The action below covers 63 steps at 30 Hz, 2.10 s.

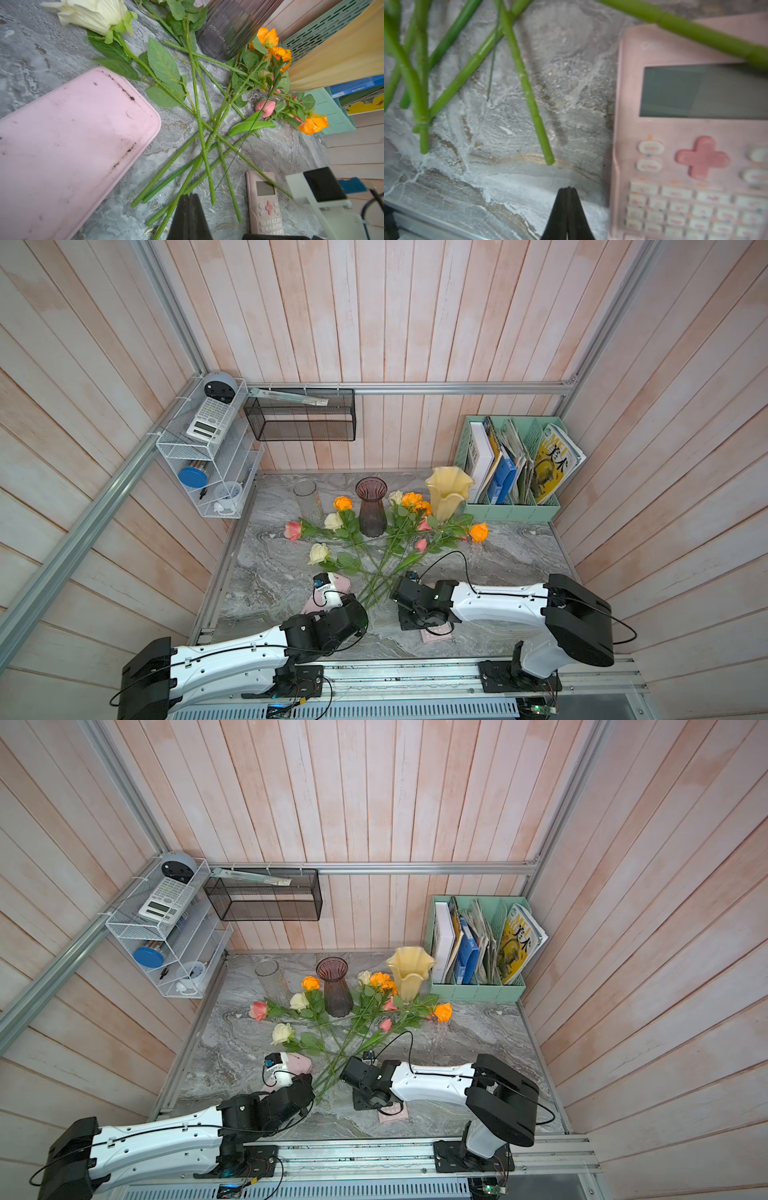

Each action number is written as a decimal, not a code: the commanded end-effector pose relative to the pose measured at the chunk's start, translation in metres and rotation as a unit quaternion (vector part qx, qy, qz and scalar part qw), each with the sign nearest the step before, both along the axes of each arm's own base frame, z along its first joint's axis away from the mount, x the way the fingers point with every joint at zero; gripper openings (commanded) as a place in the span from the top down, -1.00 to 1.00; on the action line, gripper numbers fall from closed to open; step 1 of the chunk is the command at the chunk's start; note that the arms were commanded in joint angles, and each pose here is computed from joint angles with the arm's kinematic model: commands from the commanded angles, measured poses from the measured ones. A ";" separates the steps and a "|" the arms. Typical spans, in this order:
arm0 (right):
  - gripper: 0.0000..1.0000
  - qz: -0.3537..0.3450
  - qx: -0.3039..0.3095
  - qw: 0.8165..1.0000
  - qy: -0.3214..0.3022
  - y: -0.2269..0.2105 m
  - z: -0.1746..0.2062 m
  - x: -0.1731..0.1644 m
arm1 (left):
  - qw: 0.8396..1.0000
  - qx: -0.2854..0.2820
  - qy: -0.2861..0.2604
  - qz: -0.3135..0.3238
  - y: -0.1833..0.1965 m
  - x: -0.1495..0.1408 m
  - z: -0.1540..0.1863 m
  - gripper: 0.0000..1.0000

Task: Arrange the flowers in different vases according to their colors
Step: Move the distractor to the center of the board.

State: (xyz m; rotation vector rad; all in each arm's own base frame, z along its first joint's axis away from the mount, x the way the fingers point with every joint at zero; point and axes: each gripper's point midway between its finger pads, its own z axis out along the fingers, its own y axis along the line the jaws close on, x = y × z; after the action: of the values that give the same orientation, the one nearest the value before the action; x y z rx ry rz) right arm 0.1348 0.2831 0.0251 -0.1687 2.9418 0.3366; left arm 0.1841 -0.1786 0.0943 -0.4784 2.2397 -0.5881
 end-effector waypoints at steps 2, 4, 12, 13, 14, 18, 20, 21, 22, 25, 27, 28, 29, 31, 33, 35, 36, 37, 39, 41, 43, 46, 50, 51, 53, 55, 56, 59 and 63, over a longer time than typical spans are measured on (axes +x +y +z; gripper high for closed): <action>0.96 -0.077 -0.085 0.993 -0.008 -0.063 -0.007 0.008 | 1.000 -0.014 -0.004 -0.001 0.001 -0.002 0.000 1.00; 0.93 -0.129 -0.125 0.984 -0.021 -0.095 -0.005 0.015 | 1.000 -0.012 -0.007 0.000 0.005 -0.002 0.001 1.00; 0.64 -0.314 -0.157 0.935 -0.055 -0.200 0.010 0.048 | 1.000 0.001 -0.010 -0.002 0.008 -0.002 0.001 1.00; 0.63 -0.331 -0.166 0.926 -0.076 -0.213 0.017 0.053 | 1.000 0.003 -0.009 -0.005 0.007 -0.002 0.000 1.00; 0.62 -0.345 -0.167 0.920 -0.082 -0.223 0.022 0.058 | 1.000 0.003 -0.009 -0.006 0.007 -0.002 0.001 1.00; 0.61 -0.382 -0.135 0.909 -0.094 -0.247 0.041 0.082 | 1.000 0.009 0.022 0.003 0.011 -0.005 -0.015 1.00; 0.60 -0.363 -0.097 0.920 -0.114 -0.233 0.056 0.098 | 0.999 0.007 0.041 0.013 0.014 -0.007 -0.026 1.00; 0.59 -0.353 -0.084 0.925 -0.116 -0.226 0.061 0.103 | 0.999 0.001 0.048 0.016 0.014 -0.007 -0.032 1.00; 0.59 -0.344 -0.077 0.928 -0.119 -0.221 0.064 0.107 | 0.998 -0.010 0.053 0.018 0.012 -0.006 -0.036 1.00; 0.59 -0.309 -0.077 0.940 -0.125 -0.204 0.073 0.114 | 0.996 -0.060 0.065 0.010 -0.001 -0.001 -0.046 1.00; 0.59 -0.283 -0.075 0.948 -0.127 -0.191 0.081 0.117 | 0.994 -0.085 0.075 0.008 -0.008 0.002 -0.054 1.00; 0.59 -0.273 -0.075 0.950 -0.132 -0.187 0.084 0.118 | 0.993 -0.092 0.080 0.005 -0.012 0.003 -0.057 1.00; 0.59 -0.268 -0.077 0.950 -0.138 -0.184 0.089 0.119 | 0.992 -0.096 0.085 0.004 -0.015 0.003 -0.060 1.00; 0.59 -0.259 -0.069 0.952 -0.148 -0.177 0.097 0.122 | 0.991 -0.088 0.099 0.011 -0.013 0.002 -0.069 1.00; 0.59 -0.253 -0.062 0.953 -0.155 -0.173 0.105 0.124 | 0.989 -0.070 0.120 0.047 0.004 -0.002 -0.085 1.00; 0.59 -0.247 -0.054 0.954 -0.162 -0.169 0.113 0.126 | 0.984 -0.070 0.131 0.094 0.029 -0.007 -0.097 1.00; 0.59 -0.244 -0.051 0.955 -0.163 -0.168 0.117 0.126 | 0.982 -0.069 0.129 0.116 0.042 -0.010 -0.100 1.00; 0.59 -0.242 -0.049 0.955 -0.165 -0.167 0.120 0.126 | 0.981 -0.061 0.129 0.132 0.054 -0.013 -0.100 1.00; 0.59 -0.236 -0.047 0.956 -0.169 -0.165 0.125 0.127 | 0.979 -0.033 0.117 0.166 0.081 -0.018 -0.092 1.00; 0.59 -0.231 -0.042 0.957 -0.169 -0.161 0.126 0.128 | 0.975 -0.015 0.098 0.199 0.107 -0.022 -0.078 1.00; 0.59 -0.225 -0.038 0.959 -0.167 -0.157 0.125 0.129 | 0.966 -0.014 0.071 0.249 0.135 -0.022 -0.065 1.00; 0.58 -0.210 -0.030 0.964 -0.160 -0.145 0.119 0.132 | 0.959 -0.046 0.057 0.273 0.145 -0.016 -0.066 1.00; 0.59 -0.184 -0.033 0.971 -0.151 -0.127 0.114 0.136 | 0.950 -0.007 0.064 0.307 0.164 -0.007 -0.057 1.00; 0.58 -0.181 -0.029 0.972 -0.148 -0.123 0.114 0.137 | 0.945 0.008 0.068 0.320 0.171 -0.006 -0.054 1.00; 0.59 -0.177 -0.019 0.973 -0.146 -0.116 0.114 0.139 | 0.932 0.041 0.076 0.351 0.186 -0.004 -0.050 1.00; 0.58 -0.175 -0.016 0.973 -0.149 -0.114 0.116 0.140 | 0.923 0.060 0.080 0.372 0.198 -0.001 -0.047 1.00; 0.58 -0.174 -0.017 0.973 -0.149 -0.115 0.117 0.140 | 0.921 0.061 0.081 0.377 0.201 0.002 -0.042 1.00; 0.58 -0.167 -0.020 0.974 -0.152 -0.117 0.119 0.137 | 0.938 0.042 0.052 0.341 0.190 0.019 -0.013 1.00; 0.58 -0.166 -0.017 0.974 -0.153 -0.119 0.116 0.132 | 0.956 0.017 0.014 0.293 0.173 0.022 0.028 0.93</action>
State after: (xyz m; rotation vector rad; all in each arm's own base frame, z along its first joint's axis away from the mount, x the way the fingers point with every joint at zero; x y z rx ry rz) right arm 0.2713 0.1626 0.1371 0.2750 2.6168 0.1682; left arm 0.2057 0.0045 0.0972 -1.2109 1.9480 -0.1866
